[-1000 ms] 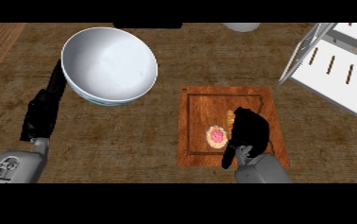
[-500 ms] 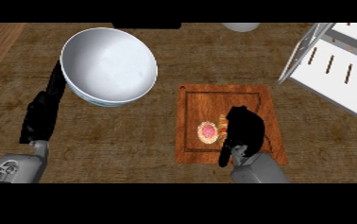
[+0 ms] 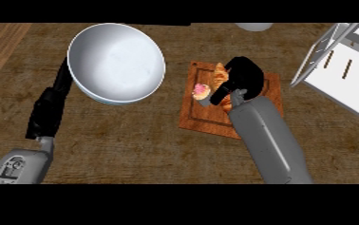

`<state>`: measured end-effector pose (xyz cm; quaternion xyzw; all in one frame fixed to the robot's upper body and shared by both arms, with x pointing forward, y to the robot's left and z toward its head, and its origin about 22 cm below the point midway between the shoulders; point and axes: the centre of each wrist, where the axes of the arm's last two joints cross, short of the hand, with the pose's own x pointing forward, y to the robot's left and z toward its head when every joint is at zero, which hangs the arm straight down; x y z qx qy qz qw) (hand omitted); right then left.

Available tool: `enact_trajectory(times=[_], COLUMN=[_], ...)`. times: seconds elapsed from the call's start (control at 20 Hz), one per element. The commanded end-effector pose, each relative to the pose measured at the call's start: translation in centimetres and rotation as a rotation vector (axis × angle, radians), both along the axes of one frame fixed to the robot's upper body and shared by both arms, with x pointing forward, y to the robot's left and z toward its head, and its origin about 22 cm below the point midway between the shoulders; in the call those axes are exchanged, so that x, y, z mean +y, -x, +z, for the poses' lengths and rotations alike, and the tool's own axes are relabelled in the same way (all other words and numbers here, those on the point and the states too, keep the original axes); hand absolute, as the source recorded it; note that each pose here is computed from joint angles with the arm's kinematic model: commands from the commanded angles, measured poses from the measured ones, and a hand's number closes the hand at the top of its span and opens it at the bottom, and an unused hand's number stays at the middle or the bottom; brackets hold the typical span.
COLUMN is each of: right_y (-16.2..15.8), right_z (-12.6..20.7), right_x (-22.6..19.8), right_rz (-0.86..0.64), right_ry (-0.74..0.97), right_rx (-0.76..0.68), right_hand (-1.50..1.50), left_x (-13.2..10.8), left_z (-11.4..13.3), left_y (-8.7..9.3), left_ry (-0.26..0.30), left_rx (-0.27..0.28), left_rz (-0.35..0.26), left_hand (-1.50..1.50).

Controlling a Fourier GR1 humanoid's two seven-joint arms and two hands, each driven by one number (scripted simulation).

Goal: Pick the croissant from the cutting board and place it in the tiered basket

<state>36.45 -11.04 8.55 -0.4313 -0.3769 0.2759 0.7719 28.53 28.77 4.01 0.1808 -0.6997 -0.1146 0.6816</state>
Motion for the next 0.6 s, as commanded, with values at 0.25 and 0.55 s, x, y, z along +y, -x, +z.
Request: enact_trajectory(times=[0.25,0.55], right_y=[-3.7,-4.9], right_z=[9.0,13.2], right_x=[1.9,0.8], right_rz=[-0.231,-0.288], right_ry=[-0.012,0.110], right_rx=[-0.521,-0.690], right_hand=[1.50,1.50], left_x=[1.3,1.6], left_z=[-0.4,-0.3], left_y=[0.1,-0.1], left_ry=[-0.014,0.005], left_rx=[0.018,0.020], left_rz=[0.010,0.036], left_hand=[0.00,0.00])
